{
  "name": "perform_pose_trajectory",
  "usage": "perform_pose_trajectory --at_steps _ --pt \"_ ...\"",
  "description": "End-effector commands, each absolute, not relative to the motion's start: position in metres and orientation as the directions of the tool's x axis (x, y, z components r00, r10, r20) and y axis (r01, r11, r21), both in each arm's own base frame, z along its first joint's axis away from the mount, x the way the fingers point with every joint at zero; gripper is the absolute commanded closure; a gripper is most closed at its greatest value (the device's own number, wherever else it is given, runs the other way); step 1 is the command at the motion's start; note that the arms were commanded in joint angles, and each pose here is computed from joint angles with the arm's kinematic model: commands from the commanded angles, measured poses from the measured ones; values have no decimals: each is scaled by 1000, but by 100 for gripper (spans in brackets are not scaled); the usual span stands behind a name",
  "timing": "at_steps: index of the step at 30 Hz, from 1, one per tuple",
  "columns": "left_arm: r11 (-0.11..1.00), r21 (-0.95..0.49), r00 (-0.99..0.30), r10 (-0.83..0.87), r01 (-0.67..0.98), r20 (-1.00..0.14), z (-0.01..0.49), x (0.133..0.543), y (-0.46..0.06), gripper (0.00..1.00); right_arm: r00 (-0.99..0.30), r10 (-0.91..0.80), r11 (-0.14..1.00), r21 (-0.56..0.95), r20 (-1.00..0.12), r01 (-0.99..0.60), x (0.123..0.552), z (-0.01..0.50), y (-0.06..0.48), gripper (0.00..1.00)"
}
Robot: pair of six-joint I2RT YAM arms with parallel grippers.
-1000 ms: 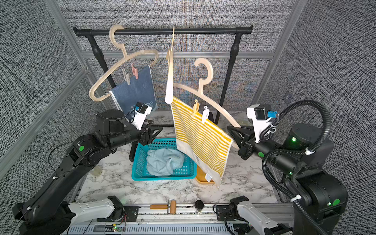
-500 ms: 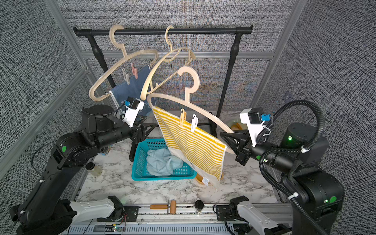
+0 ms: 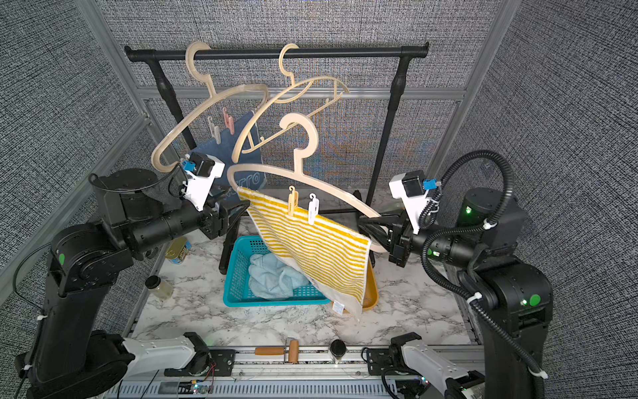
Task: Remove the clothespins securing towels to the hanger
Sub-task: Pick up the hanger from the clothesline.
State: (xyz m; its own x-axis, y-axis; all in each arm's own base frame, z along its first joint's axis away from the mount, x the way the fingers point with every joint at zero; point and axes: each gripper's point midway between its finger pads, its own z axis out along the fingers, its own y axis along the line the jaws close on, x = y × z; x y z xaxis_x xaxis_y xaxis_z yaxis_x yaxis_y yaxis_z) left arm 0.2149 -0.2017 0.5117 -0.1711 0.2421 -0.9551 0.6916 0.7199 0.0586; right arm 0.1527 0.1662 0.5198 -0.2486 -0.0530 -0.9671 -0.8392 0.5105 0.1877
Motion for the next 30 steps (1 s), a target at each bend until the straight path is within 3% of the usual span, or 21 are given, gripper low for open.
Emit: perform_pose_trajectory --at_steps 1,17,26,30 --pt "730 102 -127 252 676 -959 521 214 -194 39 -170 -24 435 143 -985 -889 151 542 178 100" --pt "710 175 30 212 682 -977 555 220 -206 39 -164 -175 352 94 -971 -931 186 512 248 100" --pt "708 153 -2 212 690 -977 536 228 -214 40 -186 -145 297 137 -972 -945 188 506 261 100" --pt "770 120 -27 176 626 -984 532 242 -208 43 -195 -135 282 151 -971 -948 187 506 263 100"
